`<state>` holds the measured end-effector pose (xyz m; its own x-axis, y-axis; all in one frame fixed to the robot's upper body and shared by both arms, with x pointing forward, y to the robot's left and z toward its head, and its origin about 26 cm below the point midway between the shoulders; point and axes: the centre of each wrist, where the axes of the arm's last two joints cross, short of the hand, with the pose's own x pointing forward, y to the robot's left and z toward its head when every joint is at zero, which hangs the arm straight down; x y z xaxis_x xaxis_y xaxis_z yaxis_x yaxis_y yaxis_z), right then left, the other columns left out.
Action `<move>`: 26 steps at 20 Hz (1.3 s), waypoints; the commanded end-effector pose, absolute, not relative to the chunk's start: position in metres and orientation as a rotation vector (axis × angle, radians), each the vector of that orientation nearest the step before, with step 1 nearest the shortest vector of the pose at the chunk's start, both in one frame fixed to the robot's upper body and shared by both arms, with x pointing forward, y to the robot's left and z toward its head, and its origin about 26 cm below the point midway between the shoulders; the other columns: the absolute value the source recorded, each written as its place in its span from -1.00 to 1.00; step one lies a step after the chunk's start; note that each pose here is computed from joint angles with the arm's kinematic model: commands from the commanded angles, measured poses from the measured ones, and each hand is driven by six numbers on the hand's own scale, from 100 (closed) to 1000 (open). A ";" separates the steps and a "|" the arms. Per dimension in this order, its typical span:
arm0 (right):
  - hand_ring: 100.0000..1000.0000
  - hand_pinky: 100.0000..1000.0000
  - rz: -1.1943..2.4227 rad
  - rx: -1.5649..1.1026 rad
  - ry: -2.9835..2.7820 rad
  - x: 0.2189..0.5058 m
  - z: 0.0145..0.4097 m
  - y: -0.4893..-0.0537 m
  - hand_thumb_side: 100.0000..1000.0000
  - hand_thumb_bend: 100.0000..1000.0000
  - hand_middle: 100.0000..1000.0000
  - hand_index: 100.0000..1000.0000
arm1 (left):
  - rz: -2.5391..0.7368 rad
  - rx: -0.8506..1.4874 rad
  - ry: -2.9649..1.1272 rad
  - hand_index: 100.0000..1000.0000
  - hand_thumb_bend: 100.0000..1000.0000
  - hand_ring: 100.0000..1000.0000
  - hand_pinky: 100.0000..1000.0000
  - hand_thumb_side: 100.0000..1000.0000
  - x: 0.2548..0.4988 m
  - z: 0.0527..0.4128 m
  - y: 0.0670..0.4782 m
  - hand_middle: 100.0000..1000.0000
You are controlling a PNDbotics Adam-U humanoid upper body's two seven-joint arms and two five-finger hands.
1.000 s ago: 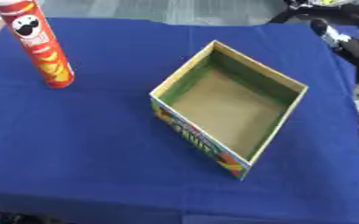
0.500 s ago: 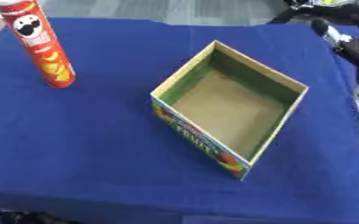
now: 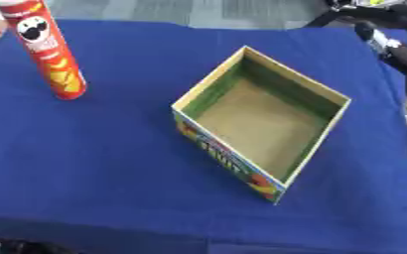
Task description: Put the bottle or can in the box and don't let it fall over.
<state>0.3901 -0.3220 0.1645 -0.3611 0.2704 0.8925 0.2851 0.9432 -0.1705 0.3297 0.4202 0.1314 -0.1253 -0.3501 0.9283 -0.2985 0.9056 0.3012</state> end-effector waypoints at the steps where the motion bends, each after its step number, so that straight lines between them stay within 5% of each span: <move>1: 0.96 0.41 -0.007 -0.410 -1.998 0.390 0.179 -0.326 -0.44 0.52 1.00 0.57 | -0.064 0.522 -1.735 0.82 0.24 1.00 0.80 -0.38 0.331 0.144 0.426 0.88; 26: 0.95 0.41 -0.002 -0.384 -1.999 0.391 0.178 -0.324 -0.46 0.52 1.00 0.57 | -0.134 0.554 -1.711 0.80 0.35 1.00 0.80 -0.36 0.359 0.152 0.415 0.84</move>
